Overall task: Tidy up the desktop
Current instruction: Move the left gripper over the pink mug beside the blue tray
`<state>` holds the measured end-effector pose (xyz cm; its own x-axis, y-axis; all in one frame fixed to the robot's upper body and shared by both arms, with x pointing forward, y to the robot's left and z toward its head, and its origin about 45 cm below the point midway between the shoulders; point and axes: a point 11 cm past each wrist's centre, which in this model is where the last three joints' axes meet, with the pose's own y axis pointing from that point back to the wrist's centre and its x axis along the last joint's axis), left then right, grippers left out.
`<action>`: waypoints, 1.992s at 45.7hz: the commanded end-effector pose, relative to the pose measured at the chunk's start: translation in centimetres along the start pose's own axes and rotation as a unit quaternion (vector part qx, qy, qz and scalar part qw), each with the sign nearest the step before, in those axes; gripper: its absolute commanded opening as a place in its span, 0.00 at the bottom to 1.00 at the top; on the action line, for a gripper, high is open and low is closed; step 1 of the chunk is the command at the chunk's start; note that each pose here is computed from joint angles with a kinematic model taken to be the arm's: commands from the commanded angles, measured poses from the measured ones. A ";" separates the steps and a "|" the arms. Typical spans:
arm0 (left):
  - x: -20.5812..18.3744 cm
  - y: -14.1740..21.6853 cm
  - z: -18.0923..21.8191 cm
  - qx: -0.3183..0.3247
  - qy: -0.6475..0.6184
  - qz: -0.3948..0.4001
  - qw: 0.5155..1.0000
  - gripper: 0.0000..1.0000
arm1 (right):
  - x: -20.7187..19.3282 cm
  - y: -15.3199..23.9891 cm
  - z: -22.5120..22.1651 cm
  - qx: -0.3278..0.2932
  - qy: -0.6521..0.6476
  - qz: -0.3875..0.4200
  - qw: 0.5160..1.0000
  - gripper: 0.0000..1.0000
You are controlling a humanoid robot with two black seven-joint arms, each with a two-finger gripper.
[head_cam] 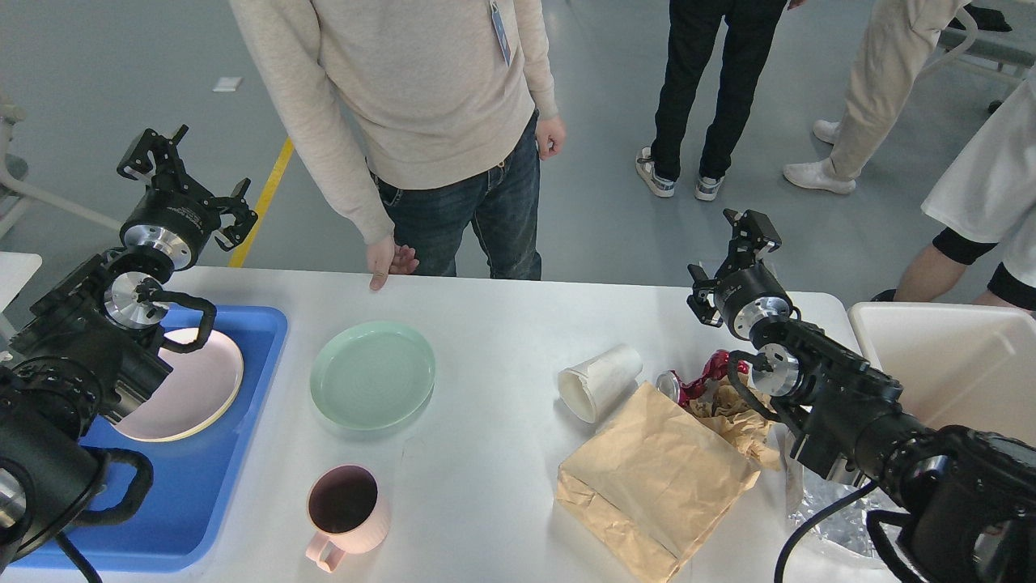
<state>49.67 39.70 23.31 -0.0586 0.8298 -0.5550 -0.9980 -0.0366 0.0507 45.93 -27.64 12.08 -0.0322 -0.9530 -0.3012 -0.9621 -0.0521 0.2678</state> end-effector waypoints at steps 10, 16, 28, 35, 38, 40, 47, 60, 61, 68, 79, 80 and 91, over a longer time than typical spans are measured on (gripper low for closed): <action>-0.3 -0.1 -0.3 0.003 0.001 -0.003 1.000 0.96 | 0.0 0.0 0.0 0.000 0.000 0.000 1.000 1.00; -0.2 0.0 -0.2 0.002 0.000 -0.002 1.000 0.96 | 0.0 0.0 0.0 0.000 0.000 0.000 1.000 1.00; 1.0 1.7 -1.9 0.032 0.005 -0.065 0.997 0.96 | 0.0 0.0 0.0 0.000 0.000 0.000 1.000 1.00; 1.8 2.2 -1.8 0.055 -0.018 -0.066 0.996 0.96 | 0.0 0.0 0.0 0.000 0.000 0.000 1.000 1.00; 1.9 2.2 -2.1 0.083 -0.045 -0.067 0.993 0.96 | 0.0 0.0 0.0 0.000 0.000 0.000 1.000 1.00; 2.2 2.4 -2.4 0.101 -0.063 -0.067 0.991 0.96 | 0.0 0.0 0.0 0.000 0.000 0.000 1.000 1.00; 3.4 3.0 -2.3 0.176 -0.151 -0.065 0.971 0.96 | 0.0 0.0 0.0 0.000 0.000 0.000 1.000 1.00; 3.3 3.3 -2.4 0.384 -0.360 -0.048 0.849 0.96 | 0.0 0.0 0.0 0.000 0.000 0.000 1.000 1.00; 3.4 3.4 -2.3 0.397 -0.372 -0.043 0.838 0.96 | 0.0 0.0 0.0 0.000 0.000 0.000 1.000 1.00; 1.7 2.5 -0.4 0.440 -0.446 -0.029 0.779 0.97 | 0.0 0.0 0.0 0.000 0.000 0.000 1.000 1.00; 0.5 4.6 -0.4 0.590 -0.533 -0.051 0.604 0.96 | 0.0 0.0 0.0 0.000 0.000 0.000 1.000 1.00; 0.4 4.7 -0.4 0.598 -0.541 -0.057 0.588 0.96 | 0.0 0.0 0.0 0.000 0.000 0.000 1.000 1.00; -1.5 5.1 0.0 0.646 -0.641 -0.065 0.409 0.96 | 0.0 0.0 0.0 0.000 0.000 0.000 1.000 1.00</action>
<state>44.46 39.14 23.52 0.8193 0.5315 0.2152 -0.1306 -0.1924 0.9726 45.93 -27.64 12.08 -0.0324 -0.9530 -0.3012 -0.9621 -0.0520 0.2678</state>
